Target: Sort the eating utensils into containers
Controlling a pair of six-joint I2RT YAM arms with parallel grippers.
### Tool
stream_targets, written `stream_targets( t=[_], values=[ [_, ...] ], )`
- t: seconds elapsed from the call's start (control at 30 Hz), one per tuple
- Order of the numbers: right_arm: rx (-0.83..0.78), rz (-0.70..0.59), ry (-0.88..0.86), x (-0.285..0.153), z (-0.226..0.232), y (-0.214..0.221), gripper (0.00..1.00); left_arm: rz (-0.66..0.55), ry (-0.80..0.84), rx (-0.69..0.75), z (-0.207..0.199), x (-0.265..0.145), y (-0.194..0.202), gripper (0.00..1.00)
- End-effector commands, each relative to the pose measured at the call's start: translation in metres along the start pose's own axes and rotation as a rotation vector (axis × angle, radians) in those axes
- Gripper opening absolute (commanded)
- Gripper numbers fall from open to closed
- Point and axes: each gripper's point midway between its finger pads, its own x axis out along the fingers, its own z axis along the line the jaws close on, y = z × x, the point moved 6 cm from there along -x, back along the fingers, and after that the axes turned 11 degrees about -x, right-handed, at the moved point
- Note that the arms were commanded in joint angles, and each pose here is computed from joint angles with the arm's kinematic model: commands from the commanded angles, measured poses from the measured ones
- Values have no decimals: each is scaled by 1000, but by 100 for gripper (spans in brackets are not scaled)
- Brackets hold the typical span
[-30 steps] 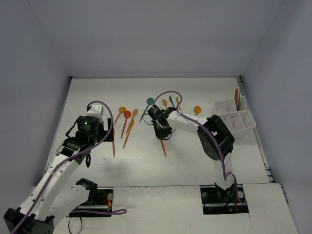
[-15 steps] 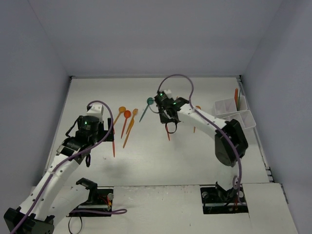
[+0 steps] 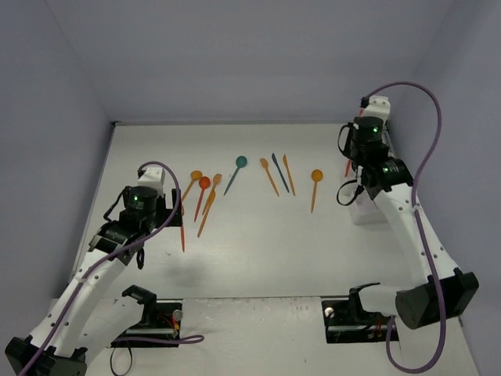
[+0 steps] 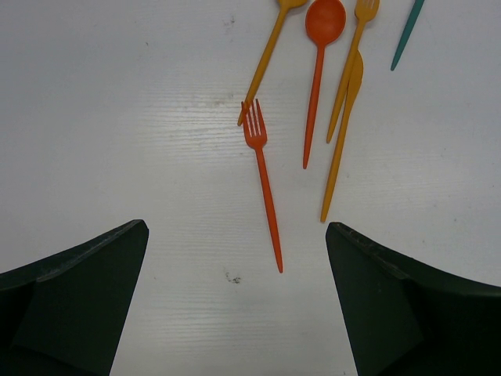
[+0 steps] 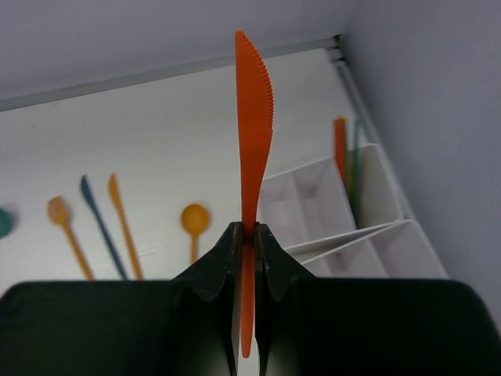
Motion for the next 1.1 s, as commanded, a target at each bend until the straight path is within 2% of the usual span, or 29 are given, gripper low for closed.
stream_targets(
  t=[0.0, 0.3, 0.63, 1.07],
  values=[
    [1, -160, 168, 9, -55, -13, 0, -72, 28, -25, -3, -5, -12, 97],
    [-51, -159, 347, 32, -117, 12, 0, -95, 29, -30, -1, -9, -13, 97],
    [-74, -77, 396, 64, -127, 51, 0, -75, 22, -22, -2, -5, -12, 97],
    [-78, -20, 415, 79, -126, 98, 0, -64, 17, -19, -2, -2, -11, 97]
  ],
)
